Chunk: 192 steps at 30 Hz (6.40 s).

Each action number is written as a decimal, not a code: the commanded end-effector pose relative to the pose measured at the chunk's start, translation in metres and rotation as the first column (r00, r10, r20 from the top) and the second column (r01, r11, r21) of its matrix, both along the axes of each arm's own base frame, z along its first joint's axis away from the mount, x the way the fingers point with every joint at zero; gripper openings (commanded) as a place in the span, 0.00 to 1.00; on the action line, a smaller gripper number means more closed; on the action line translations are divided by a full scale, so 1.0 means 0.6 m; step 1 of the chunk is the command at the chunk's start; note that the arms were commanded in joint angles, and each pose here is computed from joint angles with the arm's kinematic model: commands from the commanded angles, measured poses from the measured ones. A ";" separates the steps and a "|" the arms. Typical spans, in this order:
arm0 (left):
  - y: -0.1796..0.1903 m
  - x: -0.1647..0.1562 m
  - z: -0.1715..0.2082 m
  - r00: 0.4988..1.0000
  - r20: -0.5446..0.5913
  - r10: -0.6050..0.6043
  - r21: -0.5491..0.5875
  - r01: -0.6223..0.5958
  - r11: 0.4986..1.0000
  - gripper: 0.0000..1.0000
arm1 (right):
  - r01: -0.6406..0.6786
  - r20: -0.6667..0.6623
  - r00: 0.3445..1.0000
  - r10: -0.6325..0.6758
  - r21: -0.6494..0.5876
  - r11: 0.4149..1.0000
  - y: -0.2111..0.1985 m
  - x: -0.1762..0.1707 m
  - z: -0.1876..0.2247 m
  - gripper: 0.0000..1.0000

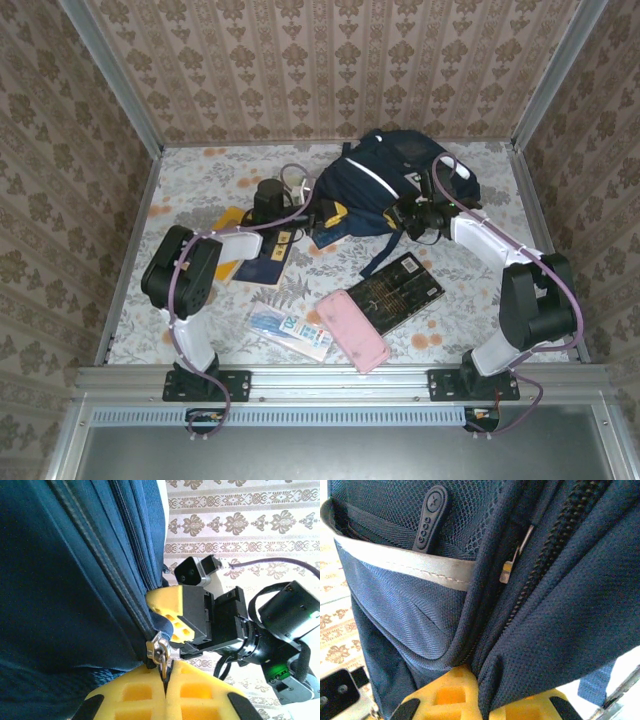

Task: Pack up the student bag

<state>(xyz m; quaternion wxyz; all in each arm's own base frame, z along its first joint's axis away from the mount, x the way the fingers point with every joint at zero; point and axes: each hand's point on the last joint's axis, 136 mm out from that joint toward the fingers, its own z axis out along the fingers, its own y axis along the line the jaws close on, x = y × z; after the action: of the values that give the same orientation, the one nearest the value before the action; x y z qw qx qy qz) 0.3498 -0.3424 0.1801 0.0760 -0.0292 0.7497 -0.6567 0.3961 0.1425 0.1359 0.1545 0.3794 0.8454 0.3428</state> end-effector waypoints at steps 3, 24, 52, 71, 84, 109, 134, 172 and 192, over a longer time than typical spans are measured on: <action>0.059 0.068 0.039 0.986 0.118 0.120 -0.061 -0.113 0.992 0.00 | -0.028 0.033 0.999 0.034 -0.178 0.984 -0.074 -0.016 -0.004 0.00; 0.016 0.070 0.078 0.986 0.145 0.087 -0.137 -0.067 0.988 0.00 | -0.155 0.148 0.971 0.187 -0.200 0.967 -0.076 -0.028 0.049 0.45; -0.074 -0.049 0.192 0.964 0.263 -0.048 -0.112 0.080 0.991 0.00 | -0.052 0.342 0.364 0.866 -0.921 0.386 0.045 -0.086 0.198 0.62; -0.073 -0.074 0.176 0.972 0.229 -0.059 -0.121 0.088 0.989 0.00 | -0.077 0.275 0.337 0.900 -0.945 0.317 0.060 -0.026 0.124 0.00; 0.019 -0.087 0.135 0.962 0.262 -0.082 0.154 0.042 0.987 0.40 | -0.124 0.339 0.226 0.913 -0.920 0.372 0.087 -0.059 0.135 0.00; 0.003 -0.057 0.054 0.698 0.482 -0.530 0.717 0.034 0.696 0.56 | -0.184 0.367 0.147 0.919 -0.902 0.390 0.108 -0.085 0.141 0.00; -0.036 -0.024 0.008 0.384 0.559 -0.735 0.824 -0.164 0.542 0.51 | -0.173 0.404 0.147 0.903 -0.888 0.426 0.109 -0.088 0.154 0.00; 0.117 0.110 0.083 0.424 0.592 -0.686 0.721 -0.658 0.215 0.00 | -0.132 0.319 0.214 0.923 -0.927 0.351 0.094 -0.106 0.152 0.00; 0.126 0.105 0.090 0.536 0.713 -0.451 0.701 -0.555 0.448 0.00 | 0.015 0.316 0.402 0.860 -0.941 0.339 0.021 -0.088 0.159 0.00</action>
<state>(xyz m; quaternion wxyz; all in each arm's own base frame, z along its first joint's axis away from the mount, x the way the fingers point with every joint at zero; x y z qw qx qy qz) 0.3751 -0.3256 0.1993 0.3961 0.4231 0.8059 -0.1208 0.3409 0.1789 0.2102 0.5350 -0.2731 0.7957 0.0779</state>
